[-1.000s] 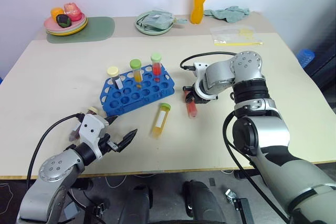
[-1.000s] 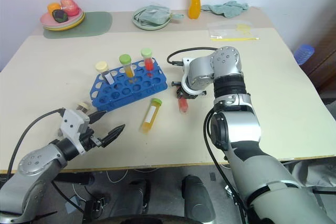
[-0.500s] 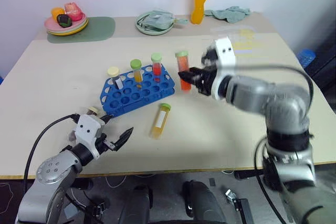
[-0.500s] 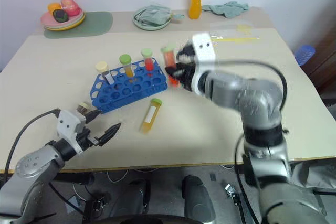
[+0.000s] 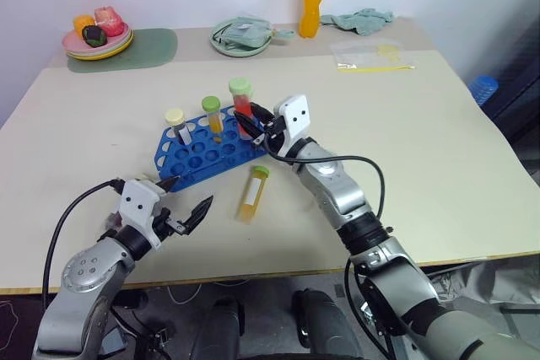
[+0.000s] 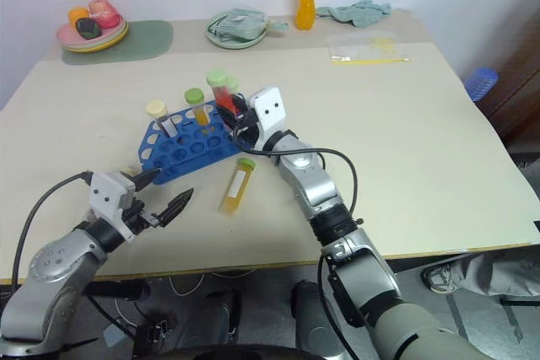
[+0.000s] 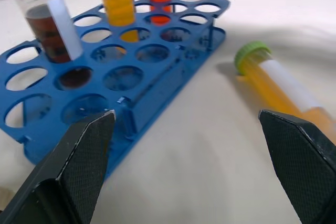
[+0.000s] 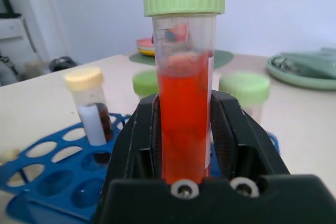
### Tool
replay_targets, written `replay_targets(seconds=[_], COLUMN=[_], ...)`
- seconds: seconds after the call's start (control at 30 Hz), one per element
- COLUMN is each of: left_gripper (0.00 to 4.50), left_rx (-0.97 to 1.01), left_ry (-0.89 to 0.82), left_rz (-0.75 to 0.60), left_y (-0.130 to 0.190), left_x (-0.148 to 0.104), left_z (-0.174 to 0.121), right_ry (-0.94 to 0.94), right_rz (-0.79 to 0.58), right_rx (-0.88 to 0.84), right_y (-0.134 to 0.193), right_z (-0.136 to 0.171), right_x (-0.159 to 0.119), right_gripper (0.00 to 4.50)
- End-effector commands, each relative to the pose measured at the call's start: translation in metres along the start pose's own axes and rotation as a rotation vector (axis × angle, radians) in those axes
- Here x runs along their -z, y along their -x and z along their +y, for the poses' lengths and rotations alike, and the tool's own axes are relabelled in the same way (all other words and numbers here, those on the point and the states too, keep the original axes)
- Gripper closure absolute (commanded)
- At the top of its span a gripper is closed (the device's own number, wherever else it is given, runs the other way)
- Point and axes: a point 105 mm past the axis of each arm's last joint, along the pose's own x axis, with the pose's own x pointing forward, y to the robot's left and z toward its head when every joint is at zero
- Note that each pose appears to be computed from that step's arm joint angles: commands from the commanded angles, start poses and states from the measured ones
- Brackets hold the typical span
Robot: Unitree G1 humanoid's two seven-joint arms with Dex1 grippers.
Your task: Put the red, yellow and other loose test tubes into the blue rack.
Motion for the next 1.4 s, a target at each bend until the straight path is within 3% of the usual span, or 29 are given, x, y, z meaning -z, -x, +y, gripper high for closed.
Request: replay_targets(seconds=[0.03, 0.43, 1.4], left_gripper=[0.00, 0.00, 0.00], left_rx=[-0.008, 0.001, 0.006], left_ry=[-0.039, -0.048, -0.061], left_rz=[-0.041, -0.052, -0.057], left_y=[0.006, 0.001, 0.000], left_x=[-0.013, -0.015, -0.016], left_z=[0.002, -0.002, -0.003], right_ry=[0.025, 0.010, 0.011], right_rz=[-0.076, -0.037, -0.025], right_rx=[0.010, 0.067, 0.084], right_y=[-0.004, 0.006, 0.006], right_z=[-0.004, -0.021, -0.019], right_x=[-0.017, -0.001, 0.010], right_gripper=[3.34, 3.34, 3.34])
